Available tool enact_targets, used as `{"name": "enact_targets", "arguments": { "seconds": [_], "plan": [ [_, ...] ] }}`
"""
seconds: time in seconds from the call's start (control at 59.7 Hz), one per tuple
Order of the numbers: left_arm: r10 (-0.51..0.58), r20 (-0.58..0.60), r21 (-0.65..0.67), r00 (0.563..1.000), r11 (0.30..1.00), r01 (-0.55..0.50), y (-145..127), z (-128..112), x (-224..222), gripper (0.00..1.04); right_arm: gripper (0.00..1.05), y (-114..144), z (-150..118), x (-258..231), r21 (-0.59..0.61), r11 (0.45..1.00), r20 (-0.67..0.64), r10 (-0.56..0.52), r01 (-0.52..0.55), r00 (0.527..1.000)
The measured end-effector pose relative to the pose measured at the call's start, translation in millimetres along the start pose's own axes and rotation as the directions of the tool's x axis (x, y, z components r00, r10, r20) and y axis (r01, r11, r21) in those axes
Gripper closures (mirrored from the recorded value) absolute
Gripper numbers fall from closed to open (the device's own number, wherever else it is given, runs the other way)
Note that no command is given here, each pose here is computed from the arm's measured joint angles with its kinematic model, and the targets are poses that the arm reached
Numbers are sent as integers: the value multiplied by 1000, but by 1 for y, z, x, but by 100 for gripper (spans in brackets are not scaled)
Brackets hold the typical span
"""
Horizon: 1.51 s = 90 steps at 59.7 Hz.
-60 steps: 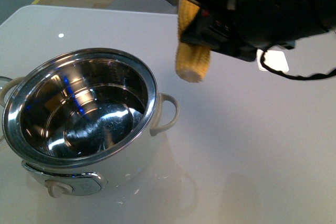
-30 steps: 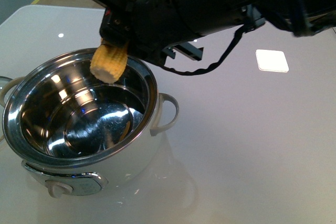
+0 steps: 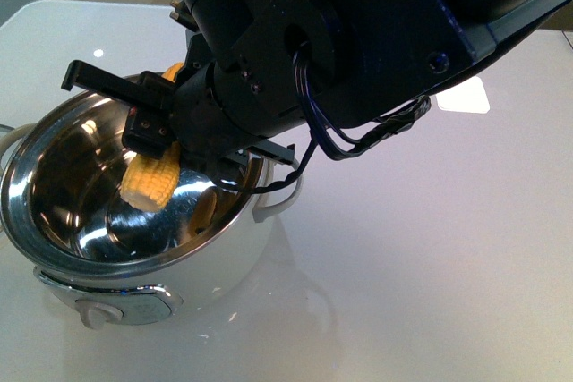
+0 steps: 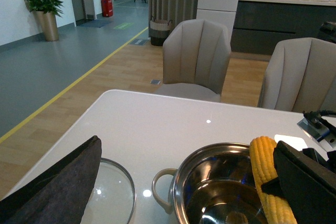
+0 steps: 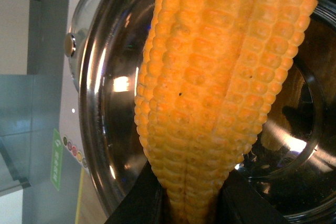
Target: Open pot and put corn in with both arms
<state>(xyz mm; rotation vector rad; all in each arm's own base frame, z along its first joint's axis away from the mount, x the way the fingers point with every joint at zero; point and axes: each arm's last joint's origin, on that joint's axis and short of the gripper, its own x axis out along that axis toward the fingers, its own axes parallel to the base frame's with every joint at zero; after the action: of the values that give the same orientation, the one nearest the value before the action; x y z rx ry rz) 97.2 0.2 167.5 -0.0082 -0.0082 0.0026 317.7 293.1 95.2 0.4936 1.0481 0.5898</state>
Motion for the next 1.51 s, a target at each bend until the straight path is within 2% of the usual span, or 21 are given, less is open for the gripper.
{"name": "enact_targets", "arguments": {
  "seconds": [0.318,0.335,0.469,0.603,0.67,0.787,0.905,0.955,0.972,1.039,1.072,1.173,1.223,1.34,1.491,1.508],
  "plan": [
    [0,0,0,1000,1000,0,0,0,0,7,33,-3,-6,-2,3,1000,-19,-22,22,1000],
    [0,0,0,1000,1000,0,0,0,0,7,27,-5,-6,-4,4,1000,-9,-26,26,1000],
    [0,0,0,1000,1000,0,0,0,0,7,8,-11,0,-26,32,999,72,-13,11,997],
    [0,0,0,1000,1000,0,0,0,0,7,9,-21,8,-65,76,997,209,-27,11,978],
    [0,0,0,1000,1000,0,0,0,0,7,9,-29,8,-91,99,994,290,-81,54,953],
    [0,0,0,1000,1000,0,0,0,0,7,9,-47,-1,-145,127,979,416,-199,160,887],
    [0,0,0,1000,1000,0,0,0,0,7,9,-69,-27,-210,161,946,512,-325,282,795],
    [0,0,0,1000,1000,0,0,0,0,7,9,-74,-36,-230,177,938,541,-346,299,767],
    [0,0,0,1000,1000,0,0,0,0,7,9,-74,-37,-233,173,933,555,-356,315,752],
    [-1,0,0,1000,1000,1,0,0,0,7,20,-79,-42,-245,110,915,751,-333,389,571],
    [-2,0,0,1000,1000,2,0,0,0,7,25,-81,-46,-250,57,899,806,-299,434,512],
    [-1,-1,0,1000,1000,1,0,0,0,7,41,-90,-56,-264,-30,838,885,-231,544,404],
    [0,0,0,1000,1000,0,0,0,0,7,50,-94,-60,-271,-55,813,895,-217,580,389],
    [0,-1,0,1000,1000,0,0,0,0,7,71,-103,-72,-280,-93,772,898,-208,629,389],
    [0,-1,0,1000,1000,0,0,0,0,7,102,-114,-86,-290,-98,755,896,-217,648,388],
    [0,0,0,1000,1000,0,0,0,0,7,103,-115,-88,-292,-101,752,896,-215,652,388]
  ]
}}
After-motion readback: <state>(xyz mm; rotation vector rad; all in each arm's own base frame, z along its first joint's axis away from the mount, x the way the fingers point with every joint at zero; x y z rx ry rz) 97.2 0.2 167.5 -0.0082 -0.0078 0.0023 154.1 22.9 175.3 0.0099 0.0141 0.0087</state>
